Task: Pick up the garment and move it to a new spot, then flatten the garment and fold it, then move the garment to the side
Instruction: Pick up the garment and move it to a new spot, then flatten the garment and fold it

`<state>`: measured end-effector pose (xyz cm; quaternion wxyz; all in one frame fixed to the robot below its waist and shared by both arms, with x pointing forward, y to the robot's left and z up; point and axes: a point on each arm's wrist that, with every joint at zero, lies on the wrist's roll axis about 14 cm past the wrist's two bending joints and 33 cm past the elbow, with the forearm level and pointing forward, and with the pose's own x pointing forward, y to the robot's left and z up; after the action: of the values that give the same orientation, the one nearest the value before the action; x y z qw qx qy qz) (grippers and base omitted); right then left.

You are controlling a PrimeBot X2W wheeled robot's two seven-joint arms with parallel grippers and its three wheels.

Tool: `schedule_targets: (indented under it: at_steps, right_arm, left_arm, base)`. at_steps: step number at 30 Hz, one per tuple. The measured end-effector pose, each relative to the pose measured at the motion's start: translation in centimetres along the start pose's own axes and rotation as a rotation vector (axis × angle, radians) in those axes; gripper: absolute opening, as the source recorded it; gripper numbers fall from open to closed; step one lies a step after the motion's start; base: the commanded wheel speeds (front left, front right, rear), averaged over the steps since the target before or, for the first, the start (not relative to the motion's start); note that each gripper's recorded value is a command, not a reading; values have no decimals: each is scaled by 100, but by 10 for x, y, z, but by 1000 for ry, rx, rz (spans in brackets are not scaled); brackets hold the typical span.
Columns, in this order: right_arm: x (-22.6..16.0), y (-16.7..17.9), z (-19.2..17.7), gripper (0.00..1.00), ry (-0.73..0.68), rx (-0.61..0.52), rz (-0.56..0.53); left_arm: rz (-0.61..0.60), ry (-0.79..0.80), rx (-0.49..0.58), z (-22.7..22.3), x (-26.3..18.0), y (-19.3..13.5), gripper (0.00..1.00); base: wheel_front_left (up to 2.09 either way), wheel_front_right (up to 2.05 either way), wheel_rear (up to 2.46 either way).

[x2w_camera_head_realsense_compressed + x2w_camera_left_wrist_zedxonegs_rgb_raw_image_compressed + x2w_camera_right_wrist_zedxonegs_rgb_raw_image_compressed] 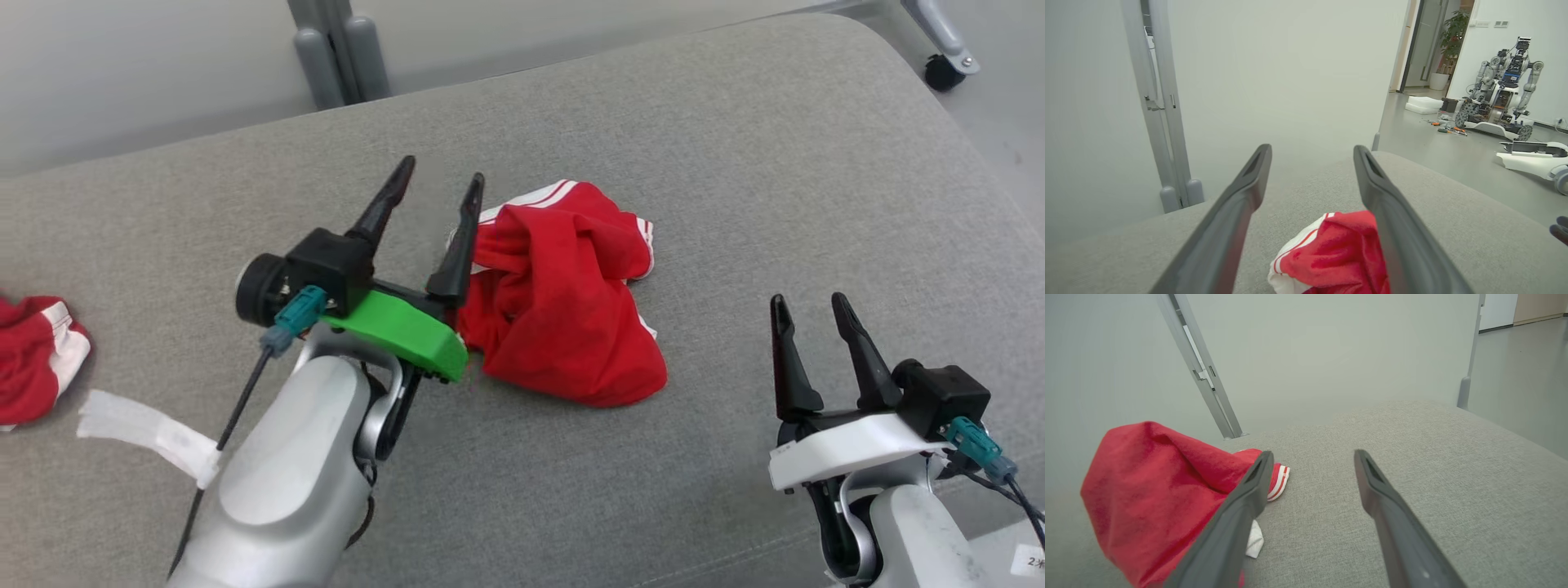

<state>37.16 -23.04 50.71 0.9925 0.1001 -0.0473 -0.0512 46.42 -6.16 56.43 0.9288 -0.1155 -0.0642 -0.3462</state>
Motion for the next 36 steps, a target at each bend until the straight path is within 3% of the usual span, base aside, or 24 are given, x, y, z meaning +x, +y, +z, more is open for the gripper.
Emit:
schedule_targets:
  at_steps: [13,26,36]
  right_arm:
    - [8,49,3,100,-19,-9,149]
    - [-2,79,9,100,-36,-9,238]
    - [-6,87,5,100,-25,-9,264]
  left_arm:
    - [373,-93,132,48,-101,104,100]
    - [587,-100,160,53,-199,120,100]
    - [613,-107,166,53,-231,118,100]
  base:
    - [0,0,0]
    - [0,0,0]
    - [0,0,0]
